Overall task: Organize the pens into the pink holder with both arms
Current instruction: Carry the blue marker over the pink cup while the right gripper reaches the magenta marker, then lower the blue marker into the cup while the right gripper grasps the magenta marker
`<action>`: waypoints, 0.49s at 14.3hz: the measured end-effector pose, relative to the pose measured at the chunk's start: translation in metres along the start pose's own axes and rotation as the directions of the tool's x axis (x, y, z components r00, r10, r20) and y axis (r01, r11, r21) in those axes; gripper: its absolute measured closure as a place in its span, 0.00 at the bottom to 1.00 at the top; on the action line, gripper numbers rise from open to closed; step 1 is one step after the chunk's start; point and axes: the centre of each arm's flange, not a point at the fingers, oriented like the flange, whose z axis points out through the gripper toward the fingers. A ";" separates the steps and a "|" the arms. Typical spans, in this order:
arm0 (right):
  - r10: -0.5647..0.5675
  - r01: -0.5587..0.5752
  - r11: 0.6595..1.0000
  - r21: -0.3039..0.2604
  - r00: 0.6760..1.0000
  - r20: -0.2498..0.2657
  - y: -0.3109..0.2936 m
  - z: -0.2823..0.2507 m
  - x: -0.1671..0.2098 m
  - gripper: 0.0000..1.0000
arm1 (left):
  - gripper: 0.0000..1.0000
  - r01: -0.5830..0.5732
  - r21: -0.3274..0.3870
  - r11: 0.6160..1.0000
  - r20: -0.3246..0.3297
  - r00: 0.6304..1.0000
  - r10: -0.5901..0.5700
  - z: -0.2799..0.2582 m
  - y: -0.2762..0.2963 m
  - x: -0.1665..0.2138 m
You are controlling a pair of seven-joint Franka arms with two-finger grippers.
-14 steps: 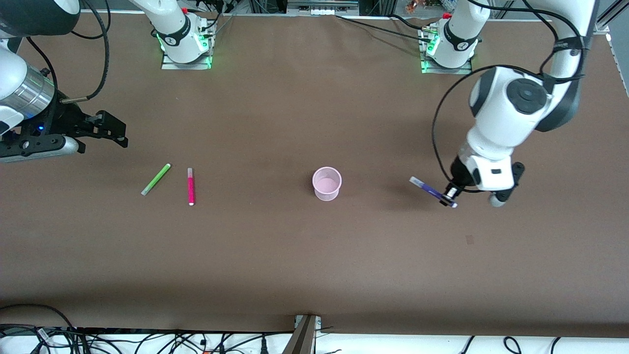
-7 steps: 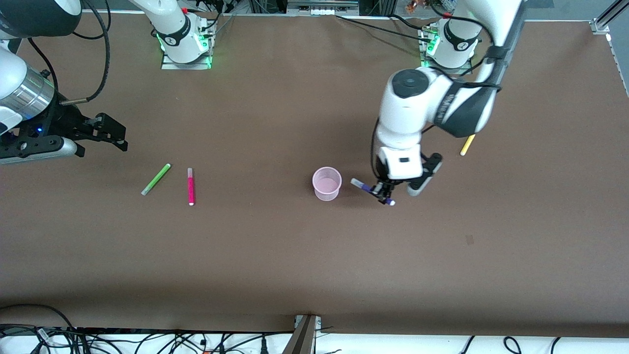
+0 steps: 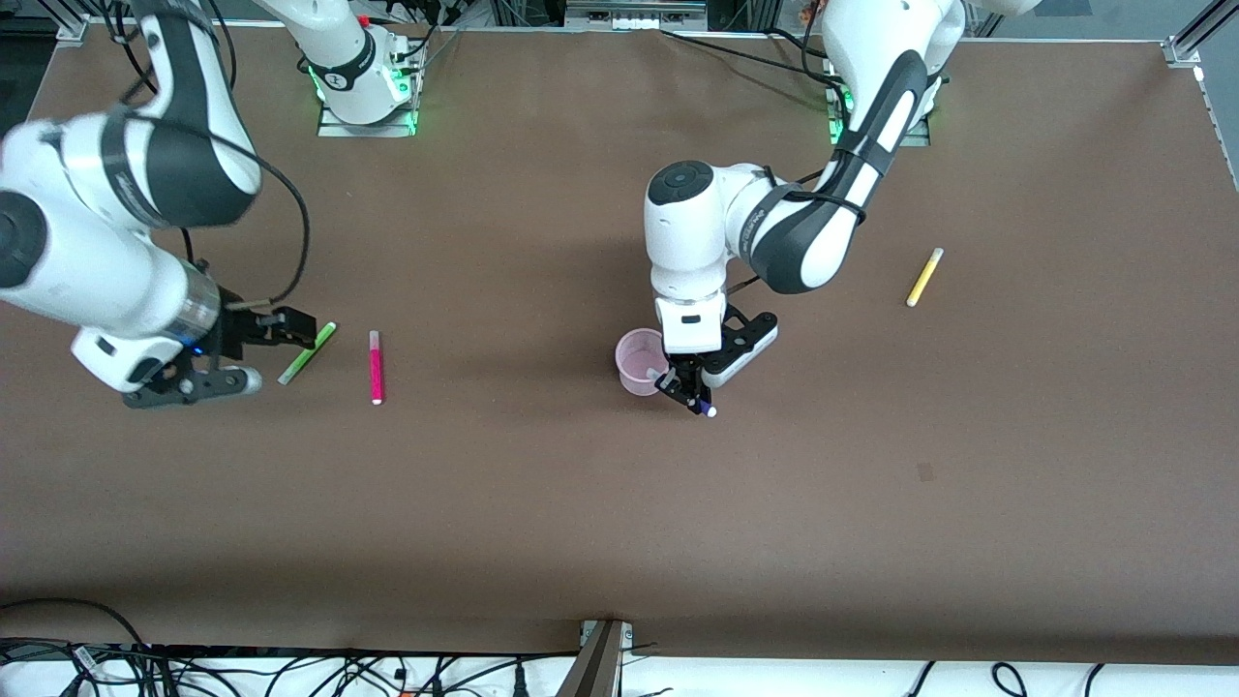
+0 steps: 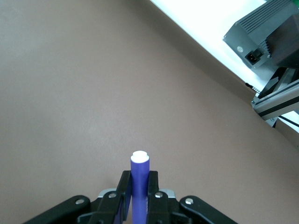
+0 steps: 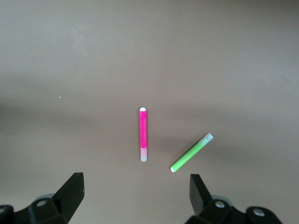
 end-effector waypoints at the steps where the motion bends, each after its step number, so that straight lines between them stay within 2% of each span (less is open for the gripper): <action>1: -0.007 0.007 1.000 0.000 1.000 0.007 -0.002 0.010 0.003 0.00 | 0.82 -0.015 0.016 1.000 -0.020 1.000 0.015 -0.002 0.000 -0.003; 4: -0.008 0.008 1.000 -0.003 1.000 -0.029 -0.002 0.057 0.009 0.00 | 0.82 -0.025 0.032 0.999 -0.096 0.995 0.028 -0.010 0.002 -0.018; 7: -0.009 0.008 1.000 -0.007 0.998 -0.056 -0.001 0.131 0.005 0.00 | 0.82 -0.039 0.047 0.998 -0.114 0.993 0.044 -0.019 0.003 -0.037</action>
